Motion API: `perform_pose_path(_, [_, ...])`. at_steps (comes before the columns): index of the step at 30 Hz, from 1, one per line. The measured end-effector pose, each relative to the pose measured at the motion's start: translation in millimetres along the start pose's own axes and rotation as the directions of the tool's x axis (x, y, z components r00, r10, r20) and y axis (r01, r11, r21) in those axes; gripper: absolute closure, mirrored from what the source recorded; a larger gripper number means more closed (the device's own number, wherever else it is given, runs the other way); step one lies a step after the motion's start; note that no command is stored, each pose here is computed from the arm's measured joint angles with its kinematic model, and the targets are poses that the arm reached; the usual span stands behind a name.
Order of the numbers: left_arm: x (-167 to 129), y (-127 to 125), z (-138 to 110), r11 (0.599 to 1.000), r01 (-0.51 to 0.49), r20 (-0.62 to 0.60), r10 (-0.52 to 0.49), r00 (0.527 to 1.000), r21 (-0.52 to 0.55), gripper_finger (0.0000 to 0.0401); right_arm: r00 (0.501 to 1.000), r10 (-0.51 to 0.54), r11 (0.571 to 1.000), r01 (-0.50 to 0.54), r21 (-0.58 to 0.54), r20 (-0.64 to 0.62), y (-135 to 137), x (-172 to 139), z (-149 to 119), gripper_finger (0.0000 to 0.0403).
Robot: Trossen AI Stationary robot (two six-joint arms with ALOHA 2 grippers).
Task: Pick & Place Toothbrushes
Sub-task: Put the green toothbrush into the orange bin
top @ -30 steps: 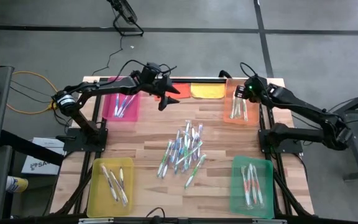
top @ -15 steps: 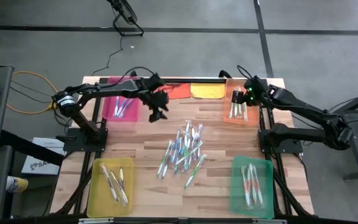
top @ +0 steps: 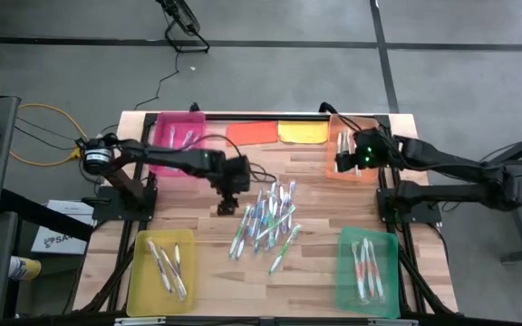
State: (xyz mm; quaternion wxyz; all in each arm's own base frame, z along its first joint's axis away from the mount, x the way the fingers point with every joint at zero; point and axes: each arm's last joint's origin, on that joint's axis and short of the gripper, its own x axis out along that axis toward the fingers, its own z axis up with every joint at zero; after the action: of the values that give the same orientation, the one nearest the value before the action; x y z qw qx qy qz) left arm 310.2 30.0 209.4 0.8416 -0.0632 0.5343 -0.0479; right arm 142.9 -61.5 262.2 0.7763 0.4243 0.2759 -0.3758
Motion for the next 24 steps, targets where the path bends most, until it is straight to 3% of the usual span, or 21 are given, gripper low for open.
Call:
perform_pose_path(5, [6, -33, -1, 0.958, -0.11, -0.013, 0.111, 0.994, -0.266, 0.016, 0.998, 0.055, 0.997, -0.056, -0.048, -0.017, 11, -7, -16, 0.0228])
perform_pose_path(10, [9, -61, -4, 0.898, -0.168, -0.003, 0.182, 0.983, -0.406, 0.016, 0.995, 0.093, 0.991, -0.096, -0.094, -0.038, 22, -12, -32, 0.0228])
perform_pose_path(17, [20, -78, -9, 0.848, -0.242, -0.016, 0.266, 0.964, -0.471, 0.016, 0.988, 0.144, 0.98, -0.15, -0.128, -0.06, 32, -21, -55, 0.0228])
perform_pose_path(24, [48, -76, -9, 0.829, -0.247, -0.055, 0.254, 0.966, -0.502, 0.016, 0.98, 0.187, 0.971, -0.195, -0.141, -0.067, 38, -30, -73, 0.0228])
